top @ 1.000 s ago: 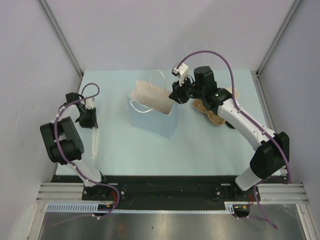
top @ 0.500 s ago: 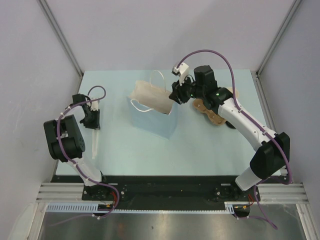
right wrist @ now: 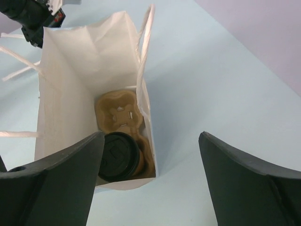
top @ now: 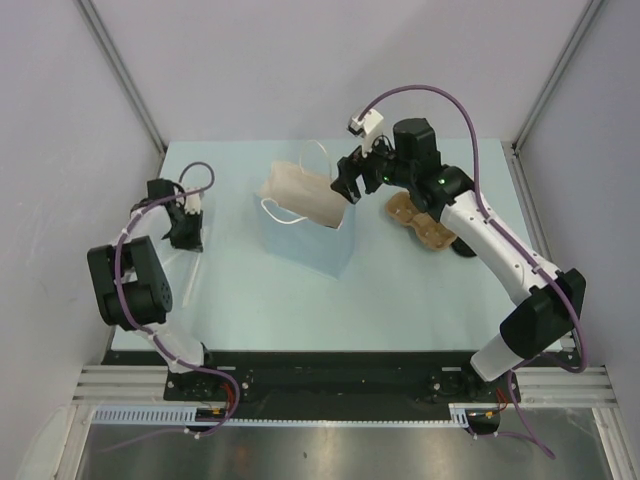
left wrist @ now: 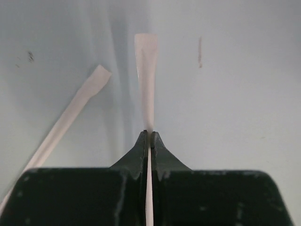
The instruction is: Pack the takeout coffee
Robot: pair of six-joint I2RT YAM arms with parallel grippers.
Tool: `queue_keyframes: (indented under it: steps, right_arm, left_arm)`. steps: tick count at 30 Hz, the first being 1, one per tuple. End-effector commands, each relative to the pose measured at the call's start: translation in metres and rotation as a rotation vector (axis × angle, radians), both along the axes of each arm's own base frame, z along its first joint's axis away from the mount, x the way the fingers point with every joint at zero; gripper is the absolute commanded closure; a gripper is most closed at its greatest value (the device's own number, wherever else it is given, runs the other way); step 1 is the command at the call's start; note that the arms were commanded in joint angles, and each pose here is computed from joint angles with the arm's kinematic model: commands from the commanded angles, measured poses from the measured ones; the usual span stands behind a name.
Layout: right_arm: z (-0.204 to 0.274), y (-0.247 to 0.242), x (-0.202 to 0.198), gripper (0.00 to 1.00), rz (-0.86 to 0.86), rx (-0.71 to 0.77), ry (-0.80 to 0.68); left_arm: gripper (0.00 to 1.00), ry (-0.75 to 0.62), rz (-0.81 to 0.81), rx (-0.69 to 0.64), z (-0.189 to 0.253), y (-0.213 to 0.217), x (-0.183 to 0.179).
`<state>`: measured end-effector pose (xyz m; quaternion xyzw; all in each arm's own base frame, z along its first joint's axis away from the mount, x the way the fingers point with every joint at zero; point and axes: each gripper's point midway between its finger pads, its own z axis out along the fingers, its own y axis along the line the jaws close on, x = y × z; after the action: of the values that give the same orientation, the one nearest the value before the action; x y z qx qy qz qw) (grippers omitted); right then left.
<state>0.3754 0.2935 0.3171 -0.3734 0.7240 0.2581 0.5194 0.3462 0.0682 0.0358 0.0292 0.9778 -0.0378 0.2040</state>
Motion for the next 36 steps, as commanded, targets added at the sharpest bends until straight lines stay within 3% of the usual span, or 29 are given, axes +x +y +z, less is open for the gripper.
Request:
queue_keyframes:
  steps: [1,6,10,14,20,27,36]
  right_arm:
    - [0.057,-0.005,-0.004,0.10,-0.023,0.071,-0.096]
    - [0.085,0.000,-0.010,0.10,-0.001,0.131,-0.120]
    - [0.117,0.007,-0.025,0.10,0.064,0.218,-0.155]
    - [0.142,0.013,-0.036,0.10,0.115,0.285,-0.179]
    - [0.152,0.012,-0.040,0.09,0.114,0.295,-0.190]
    - [0.142,-0.024,-0.025,0.09,-0.035,0.284,-0.159]
    - [0.118,-0.063,-0.024,0.08,-0.128,0.258,-0.097]
  left_arm:
    - [1.00,-0.235,-0.030,-0.091,0.105,-0.025,0.033]
    - [1.00,-0.474,-0.174,-0.229,0.218,-0.068,0.040]
    - [1.00,-0.710,-0.381,-0.312,0.296,-0.116,0.028]
    - [1.00,-1.051,-0.663,-0.343,0.389,-0.168,-0.001]
    - [1.00,-1.384,-0.964,-0.352,0.465,-0.232,-0.037]
    - [1.00,-1.394,-1.253,-0.468,0.462,-0.297,-0.057]
    - [1.00,-1.231,-1.407,-0.508,0.385,-0.335,-0.046]
